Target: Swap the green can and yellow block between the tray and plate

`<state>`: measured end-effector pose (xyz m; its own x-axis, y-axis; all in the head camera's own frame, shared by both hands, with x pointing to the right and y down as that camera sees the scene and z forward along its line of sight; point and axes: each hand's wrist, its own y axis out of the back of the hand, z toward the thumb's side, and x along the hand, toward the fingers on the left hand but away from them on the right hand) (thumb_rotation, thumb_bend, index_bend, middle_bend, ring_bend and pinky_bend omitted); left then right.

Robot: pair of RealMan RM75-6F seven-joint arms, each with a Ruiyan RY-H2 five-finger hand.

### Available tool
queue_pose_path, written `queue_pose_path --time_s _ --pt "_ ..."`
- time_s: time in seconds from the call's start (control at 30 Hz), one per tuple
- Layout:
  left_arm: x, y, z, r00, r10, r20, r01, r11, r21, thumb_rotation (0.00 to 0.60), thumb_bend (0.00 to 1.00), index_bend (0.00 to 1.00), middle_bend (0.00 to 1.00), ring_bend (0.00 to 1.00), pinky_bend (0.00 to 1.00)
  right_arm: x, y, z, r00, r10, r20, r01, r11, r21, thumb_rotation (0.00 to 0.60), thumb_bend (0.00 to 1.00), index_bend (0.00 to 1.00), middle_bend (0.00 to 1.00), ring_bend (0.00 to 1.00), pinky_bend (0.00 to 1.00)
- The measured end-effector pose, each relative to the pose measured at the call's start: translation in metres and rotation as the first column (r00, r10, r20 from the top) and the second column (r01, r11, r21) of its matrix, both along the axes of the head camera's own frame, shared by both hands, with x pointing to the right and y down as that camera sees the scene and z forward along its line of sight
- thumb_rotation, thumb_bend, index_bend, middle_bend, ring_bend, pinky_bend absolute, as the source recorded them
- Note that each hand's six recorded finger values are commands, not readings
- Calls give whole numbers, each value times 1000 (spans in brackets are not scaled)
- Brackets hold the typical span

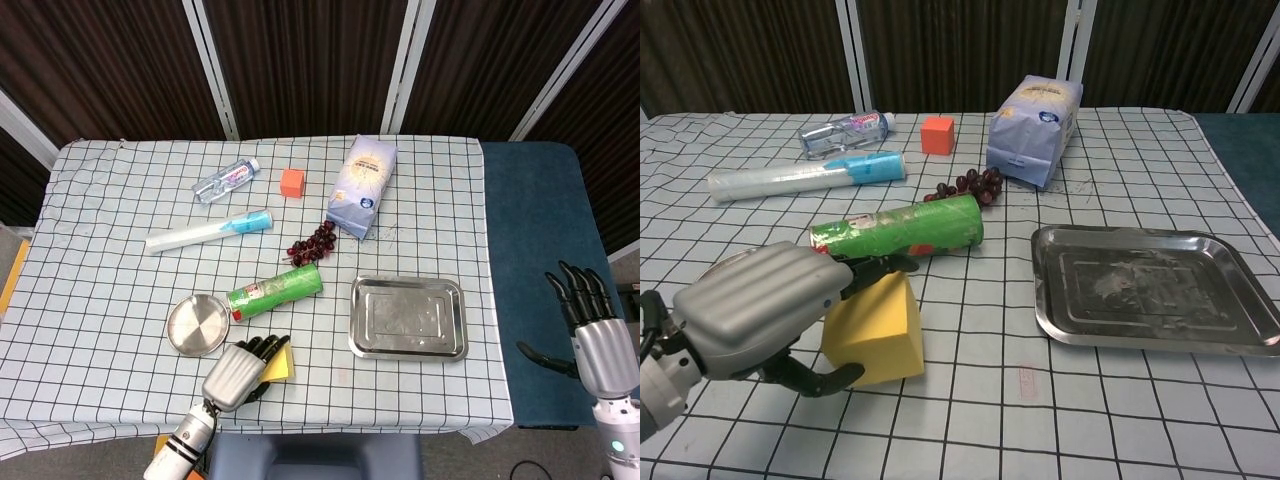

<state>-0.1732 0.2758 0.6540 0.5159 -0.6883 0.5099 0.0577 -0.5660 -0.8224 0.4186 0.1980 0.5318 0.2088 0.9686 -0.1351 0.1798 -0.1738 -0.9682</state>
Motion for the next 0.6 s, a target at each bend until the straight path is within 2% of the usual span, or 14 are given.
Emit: queue_pose_path --time_s 0.17,0.27,0.33,0.4,0.5,0.6 --pt "10 -1 -1 1000 -1 2 1 1000 25 600 424 111 364 415 608 1 0 -4 1000 4 15 -4 1000 11 600 0 0 0 0 0" --pt "15 -2 -4 1000 -5 1 5 999 48 600 412 60 262 327 598 3 -1 -6 1000 8 19 -9 1000 18 600 0 0 0 0 0" --pt "17 -1 -5 1000 1 2 -2 999 47 600 390 6 119 185 505 3 -1 -6 1000 8 19 -8 1000 17 600 0 0 0 0 0" --pt "19 1 -5 1000 9 -1 -9 999 33 600 378 0 18 54 405 3 -1 -6 1000 7 19 -7 1000 15 600 0 5 0 0 0" --pt "19 2 -5 1000 21 2 -21 1000 7 600 370 0 0 0 282 3 -2 -6 1000 10 21 -10 1000 17 600 0 8 0 0 0" --pt "18 2 -5 1000 25 3 -25 1000 -11 600 353 0 0 0 239 3 -2 -6 1000 9 20 -10 1000 19 600 0 8 0 0 0"
